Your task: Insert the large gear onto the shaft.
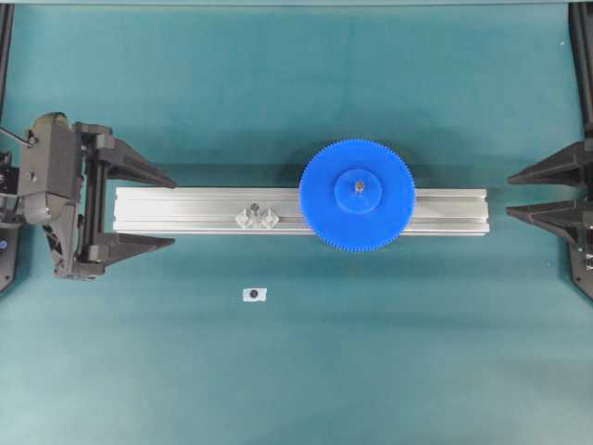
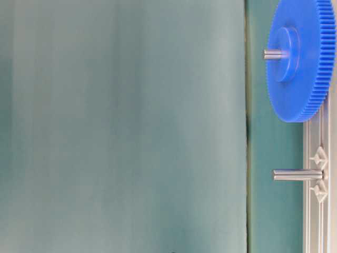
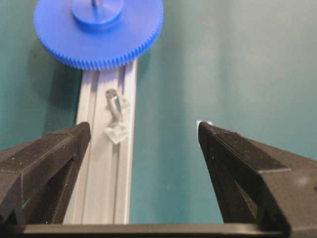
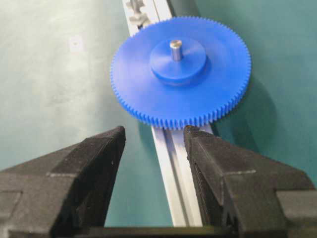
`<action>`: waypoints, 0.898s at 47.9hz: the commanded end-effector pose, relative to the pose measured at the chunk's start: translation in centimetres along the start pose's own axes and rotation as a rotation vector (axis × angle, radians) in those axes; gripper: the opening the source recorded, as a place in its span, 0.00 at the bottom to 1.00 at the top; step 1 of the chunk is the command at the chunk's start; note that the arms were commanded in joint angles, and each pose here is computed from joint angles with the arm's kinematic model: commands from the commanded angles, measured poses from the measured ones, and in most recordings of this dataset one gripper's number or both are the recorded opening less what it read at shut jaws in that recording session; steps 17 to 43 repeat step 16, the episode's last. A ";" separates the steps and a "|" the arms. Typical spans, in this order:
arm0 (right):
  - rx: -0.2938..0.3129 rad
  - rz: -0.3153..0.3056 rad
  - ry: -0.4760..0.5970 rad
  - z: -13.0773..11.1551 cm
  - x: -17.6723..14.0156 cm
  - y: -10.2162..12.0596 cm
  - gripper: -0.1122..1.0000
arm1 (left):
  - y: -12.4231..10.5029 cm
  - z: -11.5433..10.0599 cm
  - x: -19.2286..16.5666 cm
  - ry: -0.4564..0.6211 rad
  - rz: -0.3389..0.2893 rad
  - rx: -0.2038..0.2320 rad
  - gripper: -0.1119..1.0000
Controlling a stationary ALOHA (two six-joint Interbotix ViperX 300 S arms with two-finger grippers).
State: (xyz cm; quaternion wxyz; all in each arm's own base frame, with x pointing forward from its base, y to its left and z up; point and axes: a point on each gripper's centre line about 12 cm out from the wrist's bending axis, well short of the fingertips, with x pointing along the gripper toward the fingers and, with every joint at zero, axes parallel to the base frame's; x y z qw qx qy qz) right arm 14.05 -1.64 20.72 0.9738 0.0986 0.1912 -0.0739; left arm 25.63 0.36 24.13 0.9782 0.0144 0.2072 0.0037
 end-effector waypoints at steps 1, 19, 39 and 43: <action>0.015 -0.002 -0.003 0.3 0.1 0.0 0.64 | -0.1 0.6 -0.1 -0.026 -0.004 0.002 0.93; 0.013 0.000 -0.013 0.4 0.1 0.0 0.64 | -0.1 0.5 -0.1 -0.029 -0.004 0.005 0.93; 0.013 0.000 -0.013 0.4 0.1 0.0 0.64 | -0.1 0.5 -0.1 -0.029 -0.004 0.005 0.93; 0.013 0.000 -0.013 0.4 0.1 0.0 0.64 | -0.1 0.5 -0.1 -0.029 -0.004 0.005 0.93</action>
